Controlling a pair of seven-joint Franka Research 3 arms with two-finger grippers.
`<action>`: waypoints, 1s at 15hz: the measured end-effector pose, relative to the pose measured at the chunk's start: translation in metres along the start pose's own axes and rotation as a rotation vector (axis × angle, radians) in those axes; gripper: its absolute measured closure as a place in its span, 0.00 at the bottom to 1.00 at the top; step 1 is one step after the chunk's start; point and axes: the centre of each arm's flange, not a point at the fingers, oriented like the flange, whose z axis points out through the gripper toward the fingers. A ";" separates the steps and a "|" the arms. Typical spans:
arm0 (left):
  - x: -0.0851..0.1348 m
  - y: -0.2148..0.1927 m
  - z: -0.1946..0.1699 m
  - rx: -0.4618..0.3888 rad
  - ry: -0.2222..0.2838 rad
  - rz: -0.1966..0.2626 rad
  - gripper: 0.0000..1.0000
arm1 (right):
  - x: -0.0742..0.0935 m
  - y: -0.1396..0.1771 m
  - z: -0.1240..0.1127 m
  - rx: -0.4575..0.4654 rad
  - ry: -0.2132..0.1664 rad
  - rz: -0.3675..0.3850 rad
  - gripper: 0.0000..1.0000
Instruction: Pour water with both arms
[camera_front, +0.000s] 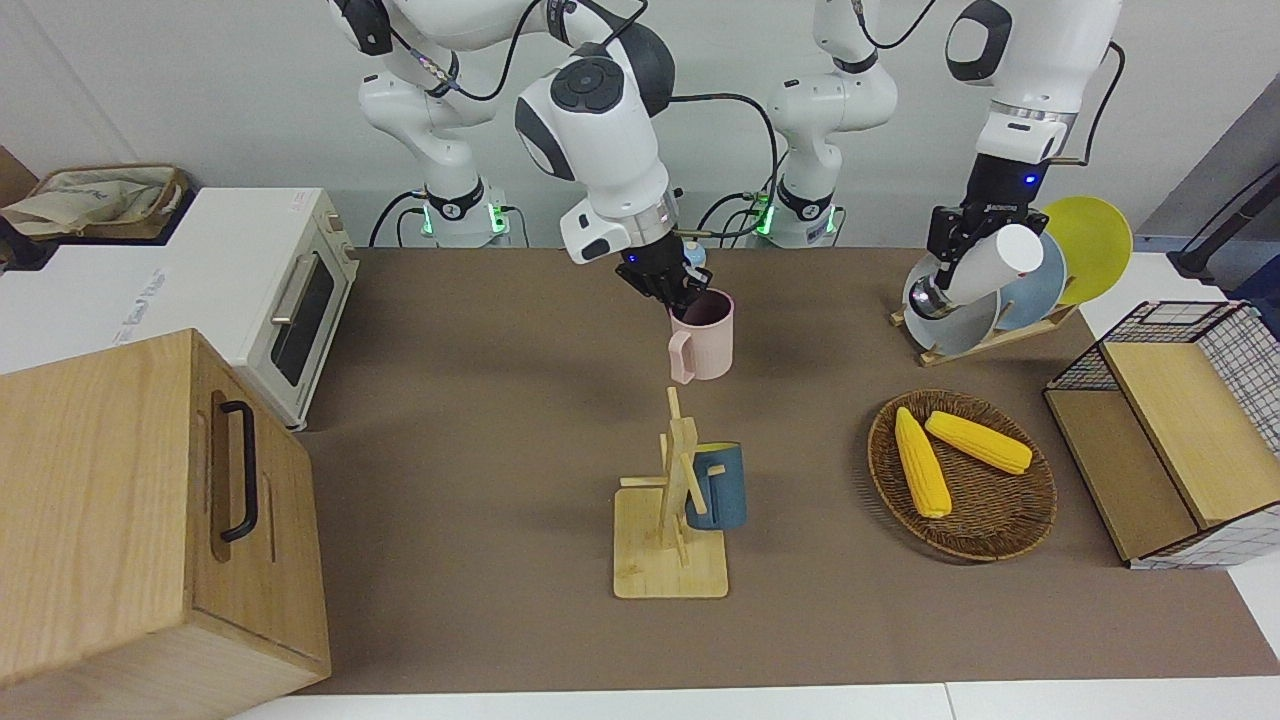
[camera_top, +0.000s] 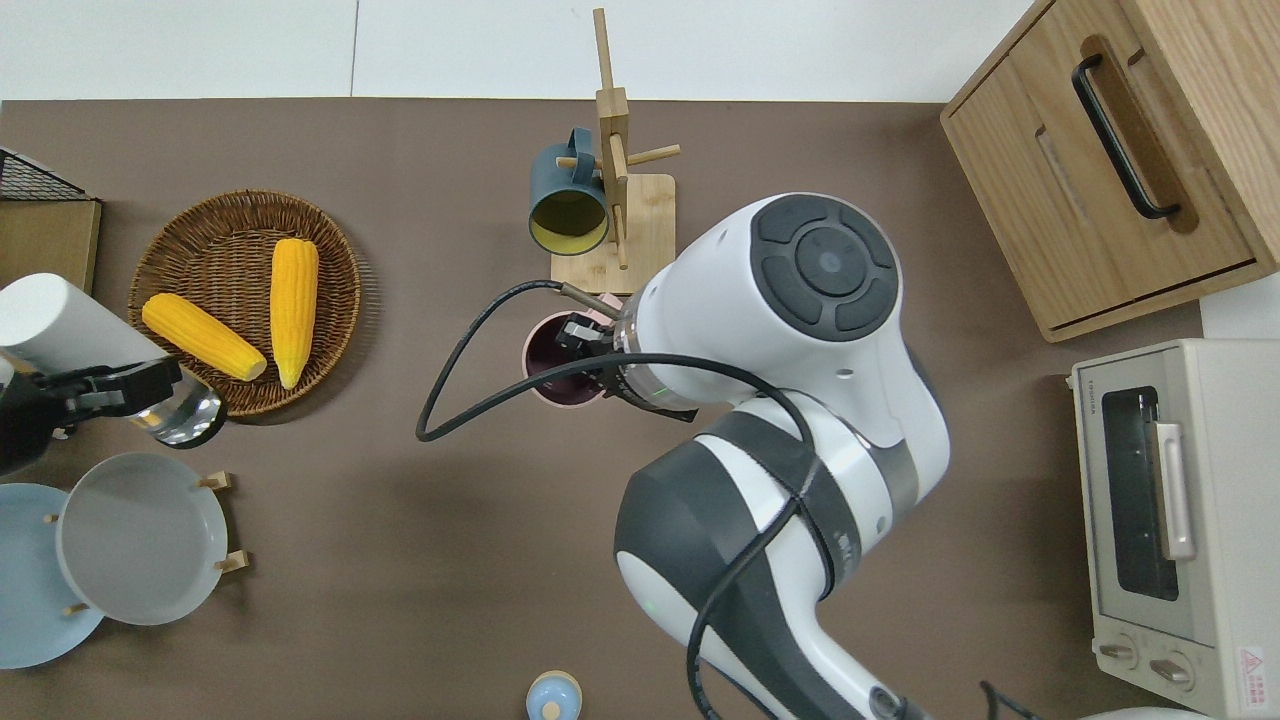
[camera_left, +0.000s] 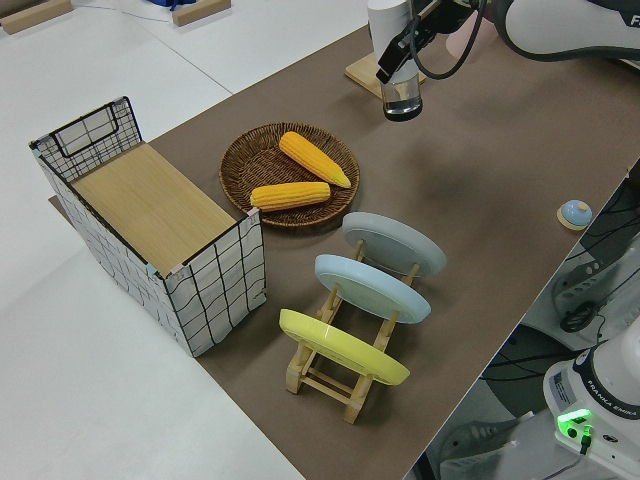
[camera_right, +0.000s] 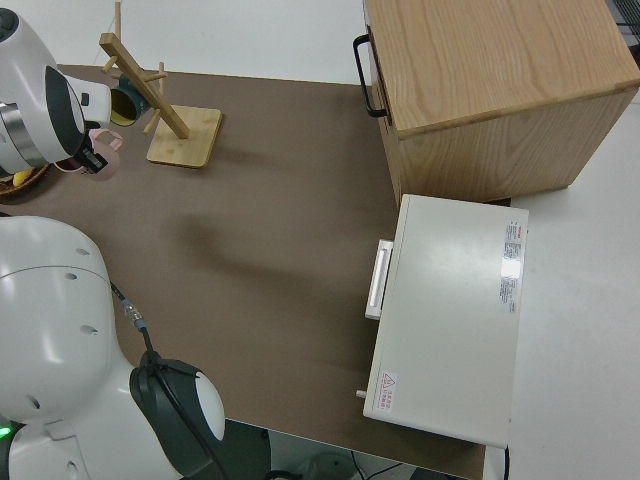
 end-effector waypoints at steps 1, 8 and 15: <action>-0.001 0.008 0.002 -0.001 -0.003 0.003 0.37 | -0.006 -0.006 0.007 0.012 -0.011 0.018 0.94; -0.002 0.023 0.011 -0.025 -0.022 -0.013 0.37 | -0.027 -0.028 0.069 0.032 -0.086 0.145 0.94; -0.010 0.027 0.023 -0.021 -0.049 -0.012 0.37 | -0.054 -0.045 0.128 0.037 -0.138 0.202 0.94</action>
